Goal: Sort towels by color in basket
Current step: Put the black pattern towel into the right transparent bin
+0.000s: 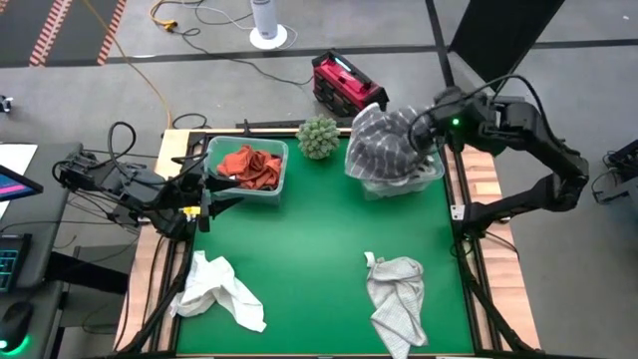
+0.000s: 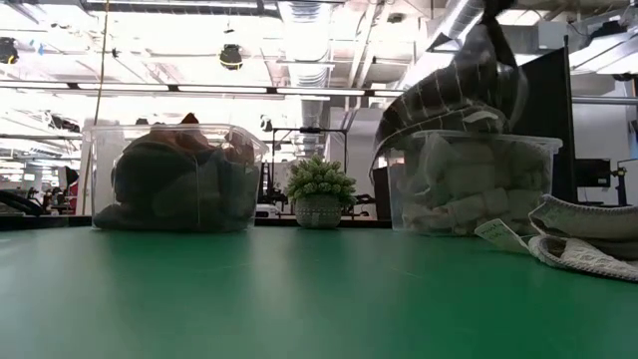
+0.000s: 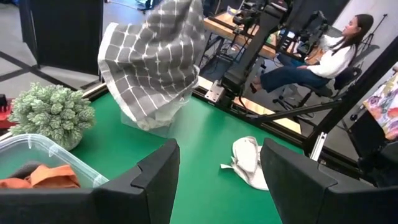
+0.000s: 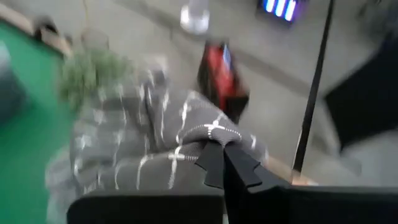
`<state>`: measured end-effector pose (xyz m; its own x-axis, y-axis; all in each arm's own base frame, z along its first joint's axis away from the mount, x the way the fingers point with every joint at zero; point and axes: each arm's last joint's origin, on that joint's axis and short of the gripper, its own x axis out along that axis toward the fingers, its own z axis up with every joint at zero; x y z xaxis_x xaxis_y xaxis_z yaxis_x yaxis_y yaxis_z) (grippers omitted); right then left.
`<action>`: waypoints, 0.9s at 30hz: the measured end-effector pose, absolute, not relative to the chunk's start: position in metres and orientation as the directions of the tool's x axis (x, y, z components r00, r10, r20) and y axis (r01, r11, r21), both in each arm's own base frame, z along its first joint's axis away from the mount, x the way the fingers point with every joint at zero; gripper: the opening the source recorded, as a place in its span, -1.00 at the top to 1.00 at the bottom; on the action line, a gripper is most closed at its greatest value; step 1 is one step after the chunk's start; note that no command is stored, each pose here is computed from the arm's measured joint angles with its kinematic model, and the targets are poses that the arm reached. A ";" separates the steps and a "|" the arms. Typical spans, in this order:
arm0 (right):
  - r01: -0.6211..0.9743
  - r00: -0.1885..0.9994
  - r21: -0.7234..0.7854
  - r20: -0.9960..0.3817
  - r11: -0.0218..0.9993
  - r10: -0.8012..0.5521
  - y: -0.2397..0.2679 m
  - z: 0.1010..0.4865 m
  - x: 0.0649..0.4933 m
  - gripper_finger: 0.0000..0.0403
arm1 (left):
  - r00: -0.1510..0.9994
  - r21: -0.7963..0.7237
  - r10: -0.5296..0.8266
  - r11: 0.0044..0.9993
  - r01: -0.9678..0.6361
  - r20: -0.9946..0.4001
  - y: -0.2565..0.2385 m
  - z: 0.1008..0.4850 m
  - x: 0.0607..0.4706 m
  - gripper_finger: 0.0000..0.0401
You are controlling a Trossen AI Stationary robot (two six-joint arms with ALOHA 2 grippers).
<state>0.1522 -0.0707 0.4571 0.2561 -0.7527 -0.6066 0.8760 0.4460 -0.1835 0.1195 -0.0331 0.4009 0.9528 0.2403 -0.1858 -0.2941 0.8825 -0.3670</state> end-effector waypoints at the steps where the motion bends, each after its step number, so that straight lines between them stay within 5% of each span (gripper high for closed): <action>1: 0.880 0.236 -0.170 -0.654 0.443 -0.719 -0.072 0.452 0.151 0.93 | 0.953 -0.367 0.240 0.882 -0.294 -0.186 -0.033 0.401 0.120 -0.06; 12: 0.896 0.055 -0.146 -0.900 0.420 -0.431 -0.107 0.367 0.174 0.93 | 0.938 -0.350 0.287 0.873 -0.341 -0.197 -0.038 0.398 0.133 -0.06; 21: 0.884 0.188 0.015 -0.927 0.467 -0.326 -0.137 0.282 0.218 0.84 | 0.932 -0.381 0.289 0.854 -0.355 -0.219 -0.041 0.394 0.141 -0.06; 27: 0.884 0.109 -0.035 -0.955 0.466 -0.278 -0.150 0.237 0.240 0.81 | 0.935 -0.400 0.288 0.847 -0.350 -0.209 -0.040 0.396 0.138 -0.06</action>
